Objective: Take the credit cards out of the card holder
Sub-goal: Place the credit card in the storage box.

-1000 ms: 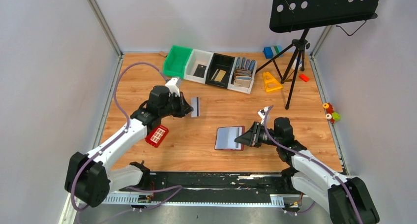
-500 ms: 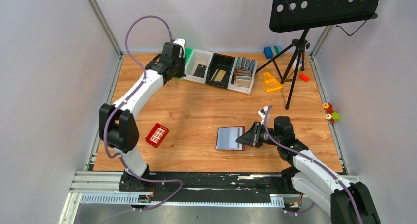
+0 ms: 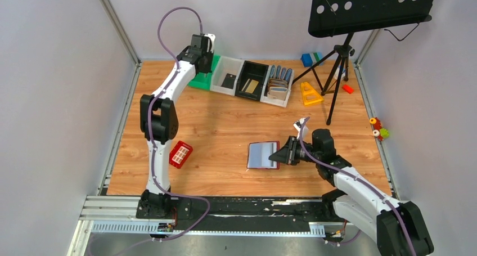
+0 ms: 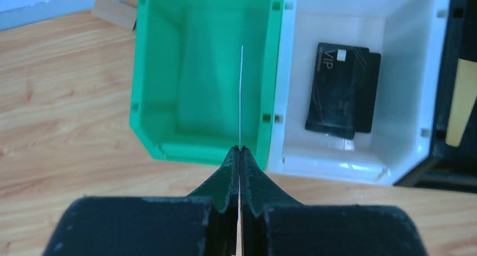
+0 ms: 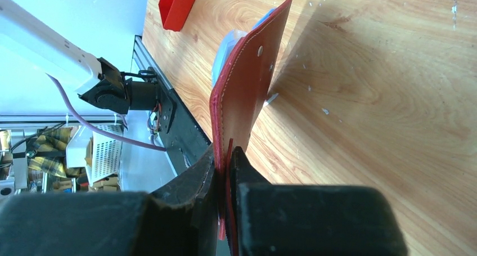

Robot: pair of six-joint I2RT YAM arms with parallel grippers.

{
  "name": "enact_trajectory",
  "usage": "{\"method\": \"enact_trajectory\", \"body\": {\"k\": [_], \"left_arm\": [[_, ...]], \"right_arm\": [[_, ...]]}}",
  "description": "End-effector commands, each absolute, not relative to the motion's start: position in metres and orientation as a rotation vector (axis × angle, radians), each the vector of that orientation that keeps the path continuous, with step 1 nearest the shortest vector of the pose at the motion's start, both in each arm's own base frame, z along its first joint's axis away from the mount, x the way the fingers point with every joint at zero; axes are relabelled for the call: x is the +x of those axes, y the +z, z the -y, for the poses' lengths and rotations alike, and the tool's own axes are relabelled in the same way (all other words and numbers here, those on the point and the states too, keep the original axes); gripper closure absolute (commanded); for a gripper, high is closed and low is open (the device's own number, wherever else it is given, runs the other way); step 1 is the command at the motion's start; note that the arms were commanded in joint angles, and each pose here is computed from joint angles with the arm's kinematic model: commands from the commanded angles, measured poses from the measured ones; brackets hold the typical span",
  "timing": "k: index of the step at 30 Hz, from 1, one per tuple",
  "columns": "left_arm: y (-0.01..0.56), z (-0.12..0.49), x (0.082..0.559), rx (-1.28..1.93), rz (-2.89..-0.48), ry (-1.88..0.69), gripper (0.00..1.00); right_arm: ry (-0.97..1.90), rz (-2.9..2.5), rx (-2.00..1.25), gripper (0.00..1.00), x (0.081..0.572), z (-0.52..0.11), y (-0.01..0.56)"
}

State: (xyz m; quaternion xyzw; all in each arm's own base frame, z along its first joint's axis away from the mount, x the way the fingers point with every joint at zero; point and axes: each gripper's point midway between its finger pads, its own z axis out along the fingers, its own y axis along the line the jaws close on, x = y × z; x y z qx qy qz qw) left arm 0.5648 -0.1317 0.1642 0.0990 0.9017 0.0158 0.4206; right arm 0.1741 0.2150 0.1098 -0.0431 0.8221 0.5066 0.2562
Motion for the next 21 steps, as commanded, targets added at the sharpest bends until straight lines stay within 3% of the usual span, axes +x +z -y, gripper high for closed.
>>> {"method": "enact_trajectory", "body": {"k": [1,4,11,12,17,21], "left_arm": [[0.158,0.123,0.592,0.280,-2.249,-0.027,1.00],[0.134,0.118,0.607,0.266,-2.264,-0.008,1.00],[0.106,0.141,0.623,0.247,-2.270,-0.243,1.00],[0.105,0.138,0.624,0.236,-2.272,-0.220,0.97],[0.126,0.112,0.628,0.166,-2.236,-0.053,0.63],[0.150,0.097,0.625,0.126,-2.203,0.041,0.55]], "right_arm": [[1.395,-2.088,-0.193,1.00,0.192,-0.223,0.142],[1.386,-2.078,-0.204,1.00,0.199,-0.225,0.144],[1.401,-2.067,-0.228,1.00,0.208,-0.230,0.158],[1.394,-2.065,-0.227,1.00,0.209,-0.230,0.159],[1.403,-2.056,-0.233,1.00,0.213,-0.233,0.162],[1.411,-2.059,-0.236,1.00,0.212,-0.233,0.160]]}}
